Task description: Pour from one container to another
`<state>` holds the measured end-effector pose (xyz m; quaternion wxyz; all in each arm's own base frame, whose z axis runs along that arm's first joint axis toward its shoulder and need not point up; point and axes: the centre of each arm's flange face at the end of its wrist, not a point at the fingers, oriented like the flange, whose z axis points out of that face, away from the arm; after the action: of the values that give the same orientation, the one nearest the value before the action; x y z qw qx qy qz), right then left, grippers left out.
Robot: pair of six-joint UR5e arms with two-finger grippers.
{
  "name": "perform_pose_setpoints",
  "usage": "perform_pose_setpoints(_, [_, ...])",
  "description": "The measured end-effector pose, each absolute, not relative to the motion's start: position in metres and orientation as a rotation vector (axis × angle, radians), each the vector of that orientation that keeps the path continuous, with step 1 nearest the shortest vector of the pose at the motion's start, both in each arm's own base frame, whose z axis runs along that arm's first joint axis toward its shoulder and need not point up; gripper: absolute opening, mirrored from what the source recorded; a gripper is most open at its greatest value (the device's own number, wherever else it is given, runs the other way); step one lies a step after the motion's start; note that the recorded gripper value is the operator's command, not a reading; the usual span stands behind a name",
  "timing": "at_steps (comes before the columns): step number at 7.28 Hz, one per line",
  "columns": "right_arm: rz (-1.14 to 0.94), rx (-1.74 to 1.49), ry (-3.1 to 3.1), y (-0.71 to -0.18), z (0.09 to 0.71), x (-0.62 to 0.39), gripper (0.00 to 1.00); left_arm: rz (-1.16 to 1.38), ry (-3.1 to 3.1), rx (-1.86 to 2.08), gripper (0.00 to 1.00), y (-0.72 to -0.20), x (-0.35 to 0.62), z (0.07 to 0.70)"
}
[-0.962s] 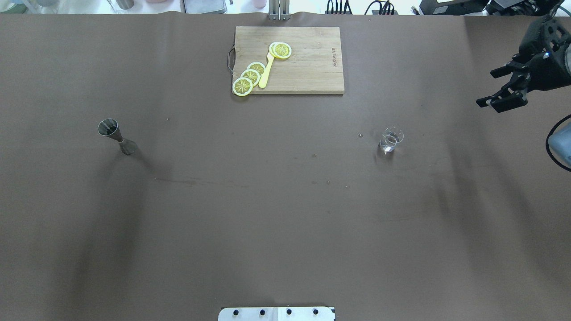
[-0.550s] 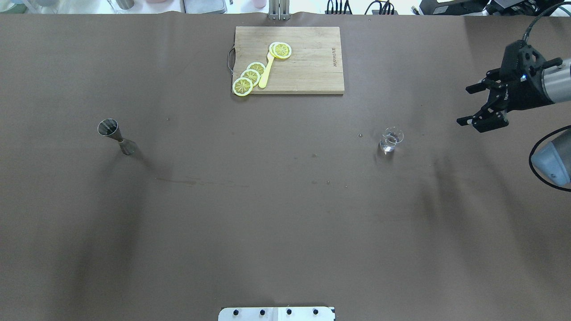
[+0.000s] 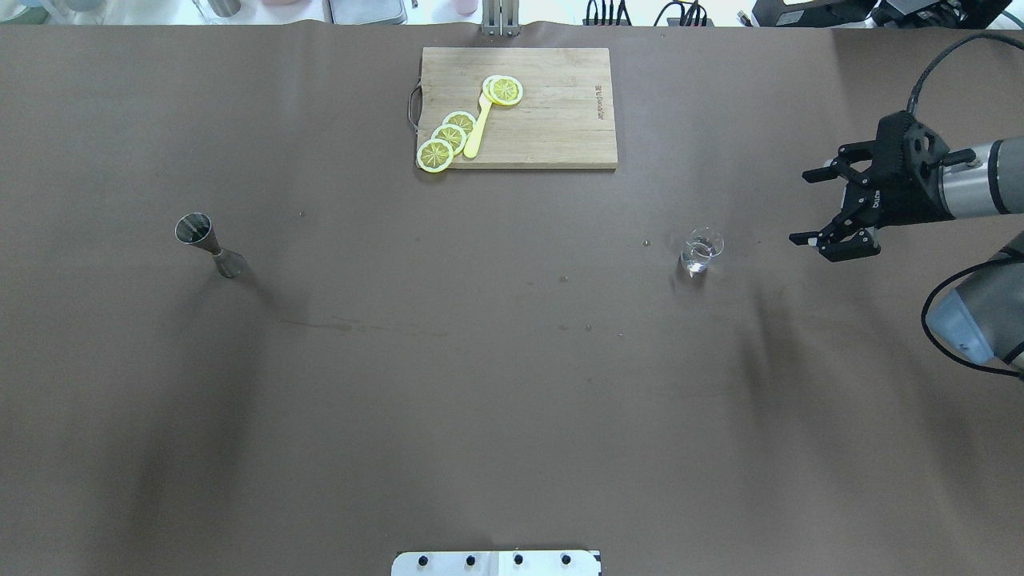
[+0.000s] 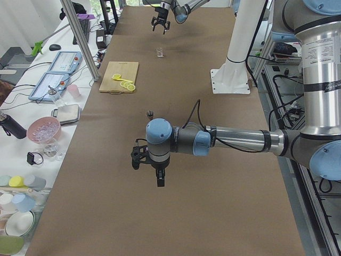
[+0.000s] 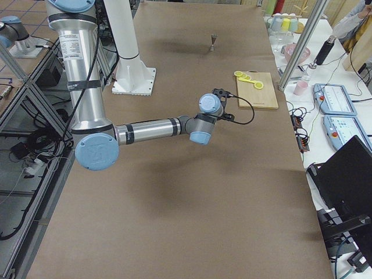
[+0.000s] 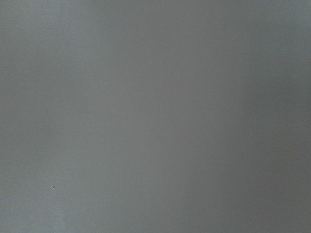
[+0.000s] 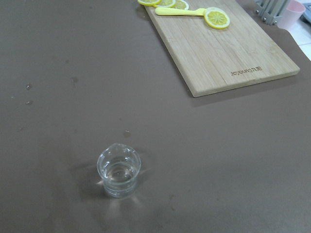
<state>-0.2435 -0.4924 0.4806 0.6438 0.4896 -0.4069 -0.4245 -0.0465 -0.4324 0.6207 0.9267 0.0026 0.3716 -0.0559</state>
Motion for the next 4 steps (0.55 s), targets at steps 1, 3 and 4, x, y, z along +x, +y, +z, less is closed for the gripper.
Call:
perform_pose_setpoints(1, [-0.993, 1.137, -0.946, -0.484, 0.491, -0.257, 1.00, -0.115, 0.763, 0.007, 0.99, -0.434, -0.046, 0.619])
perform_pose_setpoints(3, [-1.048, 1.142, -1.000, -0.471, 0.507, -0.280, 1.00, -0.180, 0.771, -0.022, 0.99, -0.453, -0.041, 0.613])
perform_pose_setpoints(4, [-1.073, 1.127, -1.034, -0.476, 0.510, -0.287, 1.00, -0.205, 0.774, -0.037, 0.99, -0.469, -0.035, 0.610])
